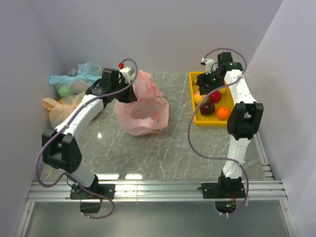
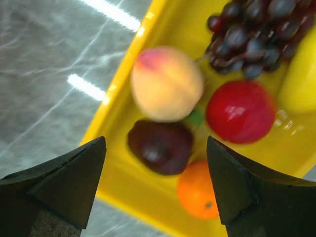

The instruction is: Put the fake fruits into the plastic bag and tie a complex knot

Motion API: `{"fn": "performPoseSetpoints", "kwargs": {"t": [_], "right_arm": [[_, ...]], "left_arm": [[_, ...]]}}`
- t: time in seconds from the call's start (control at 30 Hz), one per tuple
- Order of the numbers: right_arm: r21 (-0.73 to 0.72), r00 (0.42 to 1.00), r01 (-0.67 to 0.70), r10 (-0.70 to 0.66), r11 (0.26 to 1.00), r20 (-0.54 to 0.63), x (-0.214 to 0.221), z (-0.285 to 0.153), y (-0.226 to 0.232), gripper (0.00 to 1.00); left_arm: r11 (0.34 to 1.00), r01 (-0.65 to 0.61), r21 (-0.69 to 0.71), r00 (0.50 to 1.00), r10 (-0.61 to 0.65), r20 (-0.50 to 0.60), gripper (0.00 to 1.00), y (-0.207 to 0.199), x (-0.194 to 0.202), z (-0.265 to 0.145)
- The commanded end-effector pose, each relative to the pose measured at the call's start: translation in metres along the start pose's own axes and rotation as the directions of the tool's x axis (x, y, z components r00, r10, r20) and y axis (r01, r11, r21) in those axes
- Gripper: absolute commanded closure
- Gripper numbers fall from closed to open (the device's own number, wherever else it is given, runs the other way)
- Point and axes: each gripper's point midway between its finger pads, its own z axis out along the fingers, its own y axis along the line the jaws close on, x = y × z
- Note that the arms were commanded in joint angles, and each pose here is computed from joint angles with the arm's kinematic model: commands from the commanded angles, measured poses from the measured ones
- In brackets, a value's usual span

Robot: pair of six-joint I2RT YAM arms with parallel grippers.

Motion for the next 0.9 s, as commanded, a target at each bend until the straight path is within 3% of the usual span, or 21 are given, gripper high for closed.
{"fn": "performPoseSetpoints", "kwargs": {"t": [0.0,0.3,0.87], "right_arm": [[0.027,0.992,0.126,-0.126,0.992,0.004,-0.016,0.001,-0.013,0.10],[-0.042,0.965,0.244,-0.247,0.969,-0.089,0.004,0.047,0.010,0.06],[0.037,0.932,0.342,-0.333,0.939,-0.144,0.024,0.095,-0.017,0.03]], "left_arm": [[0.995,-0.093,0.025,0.995,0.092,0.026,1.00,-0.007,-0.022,-0.001],[0.988,-0.155,0.009,0.988,0.155,0.011,1.00,-0.002,-0.032,0.005],[0.995,-0.097,-0.007,0.995,0.097,0.023,1.00,0.000,-0.034,0.013]]}}
